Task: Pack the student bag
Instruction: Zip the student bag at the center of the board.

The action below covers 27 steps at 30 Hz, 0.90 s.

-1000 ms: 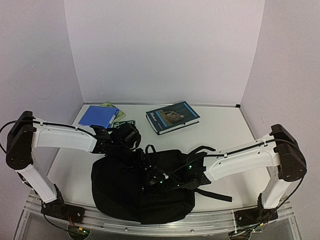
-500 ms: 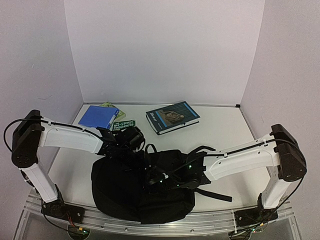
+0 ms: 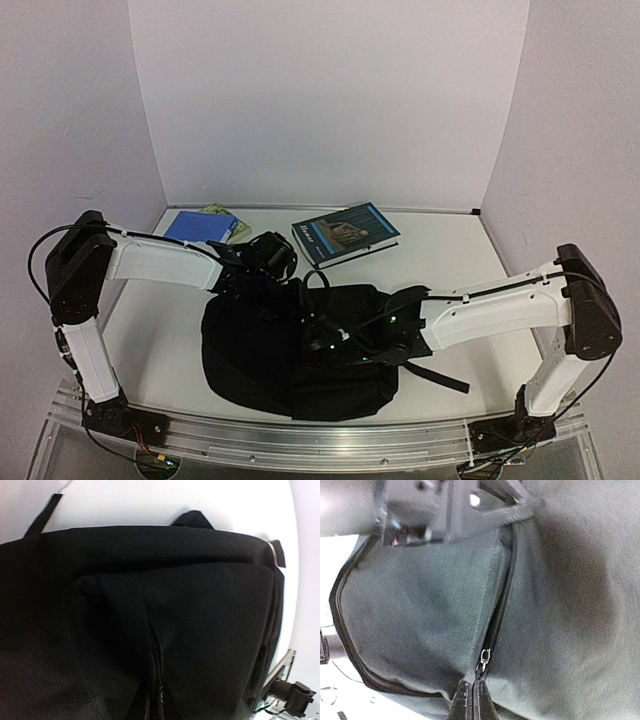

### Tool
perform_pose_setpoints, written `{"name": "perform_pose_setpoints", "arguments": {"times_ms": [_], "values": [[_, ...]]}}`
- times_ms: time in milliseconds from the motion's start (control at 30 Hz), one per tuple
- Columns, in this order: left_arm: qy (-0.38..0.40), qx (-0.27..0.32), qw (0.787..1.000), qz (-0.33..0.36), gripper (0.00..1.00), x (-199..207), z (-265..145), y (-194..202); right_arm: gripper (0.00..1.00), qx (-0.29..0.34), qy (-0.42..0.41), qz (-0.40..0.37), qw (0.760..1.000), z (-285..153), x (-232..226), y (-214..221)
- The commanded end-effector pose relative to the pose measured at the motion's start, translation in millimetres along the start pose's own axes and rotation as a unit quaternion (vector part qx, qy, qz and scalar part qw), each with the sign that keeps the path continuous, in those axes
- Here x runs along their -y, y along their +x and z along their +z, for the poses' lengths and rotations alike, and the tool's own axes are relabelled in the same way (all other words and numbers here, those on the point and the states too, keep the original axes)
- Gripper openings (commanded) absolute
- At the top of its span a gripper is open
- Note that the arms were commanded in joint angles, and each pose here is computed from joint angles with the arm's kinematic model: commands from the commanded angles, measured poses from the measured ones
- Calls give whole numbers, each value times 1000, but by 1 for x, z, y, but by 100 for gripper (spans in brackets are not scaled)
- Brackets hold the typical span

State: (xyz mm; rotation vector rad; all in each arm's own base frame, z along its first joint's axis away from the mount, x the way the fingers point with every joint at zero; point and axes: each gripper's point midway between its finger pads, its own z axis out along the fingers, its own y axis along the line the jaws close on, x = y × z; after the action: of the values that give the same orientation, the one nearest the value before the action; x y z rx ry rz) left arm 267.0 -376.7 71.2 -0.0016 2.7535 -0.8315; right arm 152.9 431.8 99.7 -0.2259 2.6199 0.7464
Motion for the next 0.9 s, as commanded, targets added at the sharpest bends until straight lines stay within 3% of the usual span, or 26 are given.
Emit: {"name": "perform_pose_setpoints", "arguments": {"times_ms": [0,533,867], "values": [[49,63,997,-7,0,17,-5,-46,0,0,-13,-6,1000,-16,-4,0],[47,86,995,-16,0,0,-9,-71,0,-88,-5,-2,996,-19,23,55],[31,96,995,-19,0,-12,-13,-79,0,-91,13,20,996,-29,41,64]]}}
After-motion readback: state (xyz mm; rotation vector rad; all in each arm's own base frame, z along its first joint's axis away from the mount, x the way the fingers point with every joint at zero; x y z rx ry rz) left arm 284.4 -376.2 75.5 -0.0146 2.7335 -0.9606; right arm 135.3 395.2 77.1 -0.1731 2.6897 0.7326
